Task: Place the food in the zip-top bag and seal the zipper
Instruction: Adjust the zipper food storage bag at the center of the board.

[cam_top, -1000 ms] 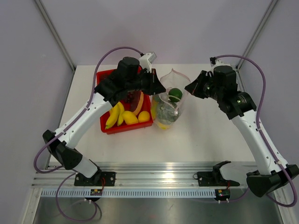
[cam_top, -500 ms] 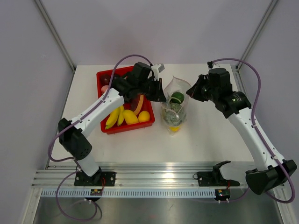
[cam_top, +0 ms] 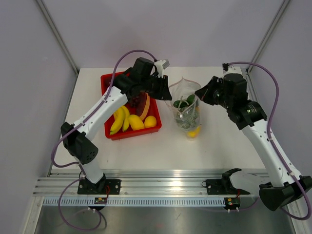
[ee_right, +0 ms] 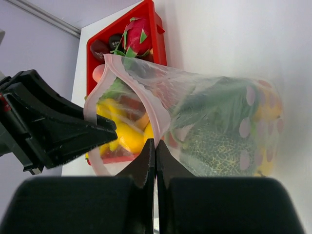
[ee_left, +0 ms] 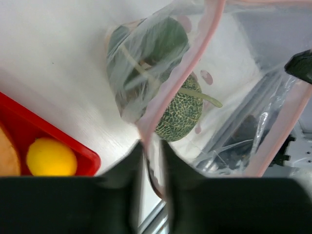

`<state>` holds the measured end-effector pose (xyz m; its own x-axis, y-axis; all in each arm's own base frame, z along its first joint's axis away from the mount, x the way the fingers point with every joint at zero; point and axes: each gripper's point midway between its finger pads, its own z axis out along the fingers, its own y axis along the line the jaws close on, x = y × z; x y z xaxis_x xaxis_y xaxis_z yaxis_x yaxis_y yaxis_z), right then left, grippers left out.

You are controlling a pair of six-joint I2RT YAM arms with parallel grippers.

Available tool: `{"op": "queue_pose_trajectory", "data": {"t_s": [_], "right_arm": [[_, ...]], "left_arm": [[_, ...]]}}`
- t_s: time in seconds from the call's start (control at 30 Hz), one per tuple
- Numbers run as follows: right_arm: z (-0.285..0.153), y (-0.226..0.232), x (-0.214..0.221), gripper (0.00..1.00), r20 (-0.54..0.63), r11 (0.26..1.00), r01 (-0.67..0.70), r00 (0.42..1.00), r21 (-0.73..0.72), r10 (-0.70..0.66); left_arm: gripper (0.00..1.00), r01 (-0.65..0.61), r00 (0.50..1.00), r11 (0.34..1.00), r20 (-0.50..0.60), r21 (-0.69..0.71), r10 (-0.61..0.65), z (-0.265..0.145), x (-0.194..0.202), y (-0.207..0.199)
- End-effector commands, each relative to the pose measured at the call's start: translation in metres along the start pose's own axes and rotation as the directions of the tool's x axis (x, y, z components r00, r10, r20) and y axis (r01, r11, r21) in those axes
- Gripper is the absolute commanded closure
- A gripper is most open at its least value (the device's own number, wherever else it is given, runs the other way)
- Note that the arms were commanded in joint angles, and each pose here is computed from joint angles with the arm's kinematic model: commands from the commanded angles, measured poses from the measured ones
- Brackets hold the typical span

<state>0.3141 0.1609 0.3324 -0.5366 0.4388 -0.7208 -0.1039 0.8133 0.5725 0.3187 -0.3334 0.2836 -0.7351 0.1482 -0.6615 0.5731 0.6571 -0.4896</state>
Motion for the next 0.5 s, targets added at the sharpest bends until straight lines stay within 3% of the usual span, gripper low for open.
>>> {"op": "queue_pose_trajectory", "data": {"t_s": [0.0, 0.07, 0.1, 0.2, 0.37, 0.47], "right_arm": [[0.008, 0.017, -0.014, 1.0, 0.054, 0.997, -0.025, 0.998, -0.074, 0.029], [0.012, 0.017, -0.009, 1.0, 0.037, 0.995, -0.04, 0.998, -0.087, 0.043], [0.012, 0.018, -0.009, 1.0, 0.037, 0.995, -0.044, 0.998, -0.094, 0.048], [0.013, 0.017, -0.006, 1.0, 0.031, 0.994, -0.047, 0.998, -0.096, 0.051], [0.015, 0.016, -0.002, 1.0, 0.017, 0.994, -0.05, 0.999, -0.096, 0.052], [0.014, 0.019, -0.002, 1.0, 0.012, 0.993, -0.046, 0.999, -0.107, 0.047]], "left_arm": [[0.66, -0.045, 0.999, 0.999, 0.004, -0.014, 0.045, -0.004, -0.011, 0.003], [0.44, -0.037, 0.999, 0.999, -0.022, -0.031, 0.037, -0.007, -0.008, 0.006], [0.25, -0.047, 0.999, 0.998, -0.014, -0.046, 0.046, -0.013, -0.012, 0.007], [0.1, -0.063, 0.998, 0.992, 0.018, -0.105, 0.065, -0.034, -0.016, 0.012], [0.09, -0.045, 0.989, 0.987, 0.136, -0.154, 0.066, -0.089, -0.025, 0.012], [0.11, 0.029, 0.978, 0.98, 0.21, -0.198, 0.014, -0.108, -0.025, 0.036]]}}
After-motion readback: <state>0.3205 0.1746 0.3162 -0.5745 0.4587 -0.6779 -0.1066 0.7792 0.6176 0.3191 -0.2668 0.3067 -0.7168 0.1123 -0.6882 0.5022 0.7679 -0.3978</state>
